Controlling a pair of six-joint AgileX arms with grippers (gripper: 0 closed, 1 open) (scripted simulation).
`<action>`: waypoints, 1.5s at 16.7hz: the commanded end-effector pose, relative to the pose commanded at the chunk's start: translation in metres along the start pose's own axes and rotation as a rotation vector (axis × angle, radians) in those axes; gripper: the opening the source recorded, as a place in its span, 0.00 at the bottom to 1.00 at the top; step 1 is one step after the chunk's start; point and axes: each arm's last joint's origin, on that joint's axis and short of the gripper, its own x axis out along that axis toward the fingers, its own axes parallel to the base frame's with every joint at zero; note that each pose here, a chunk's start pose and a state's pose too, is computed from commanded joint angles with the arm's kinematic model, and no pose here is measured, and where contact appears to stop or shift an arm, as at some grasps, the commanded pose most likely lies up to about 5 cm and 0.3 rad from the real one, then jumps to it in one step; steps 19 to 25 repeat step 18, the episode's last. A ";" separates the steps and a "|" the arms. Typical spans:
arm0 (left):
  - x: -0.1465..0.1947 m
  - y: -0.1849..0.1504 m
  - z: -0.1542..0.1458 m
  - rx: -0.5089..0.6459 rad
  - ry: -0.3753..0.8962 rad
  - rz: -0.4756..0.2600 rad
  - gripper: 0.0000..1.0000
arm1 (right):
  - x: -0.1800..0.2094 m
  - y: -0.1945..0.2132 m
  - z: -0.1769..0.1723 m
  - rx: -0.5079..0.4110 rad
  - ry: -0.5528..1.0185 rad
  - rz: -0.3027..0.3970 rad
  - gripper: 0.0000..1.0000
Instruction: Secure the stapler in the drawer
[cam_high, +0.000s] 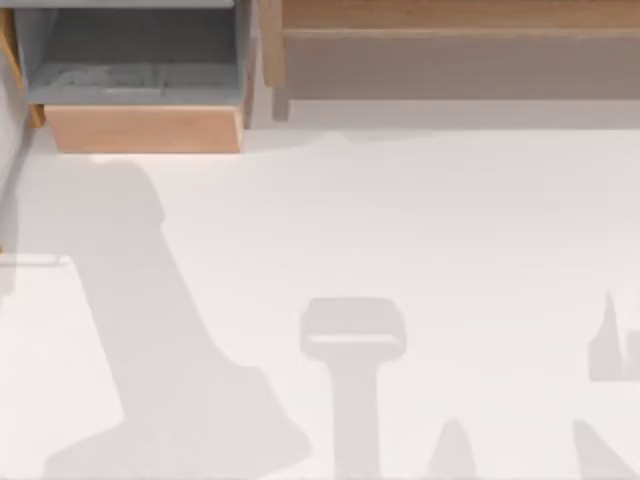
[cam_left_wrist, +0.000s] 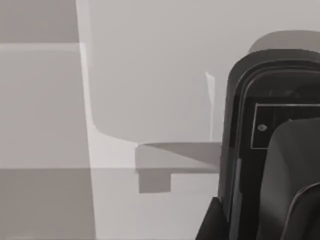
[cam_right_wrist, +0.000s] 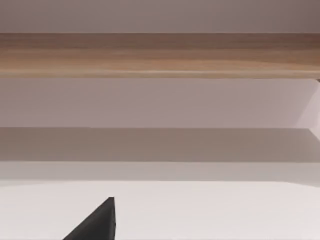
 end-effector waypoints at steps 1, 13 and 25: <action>0.000 0.000 0.000 0.000 0.000 0.000 0.15 | 0.000 0.000 0.000 0.000 0.000 0.000 1.00; 0.000 0.000 0.000 0.000 0.000 0.000 1.00 | 0.000 0.000 0.000 0.000 0.000 0.000 1.00; 0.000 0.000 0.000 0.000 0.000 0.000 1.00 | 0.000 0.000 0.000 0.000 0.000 0.000 1.00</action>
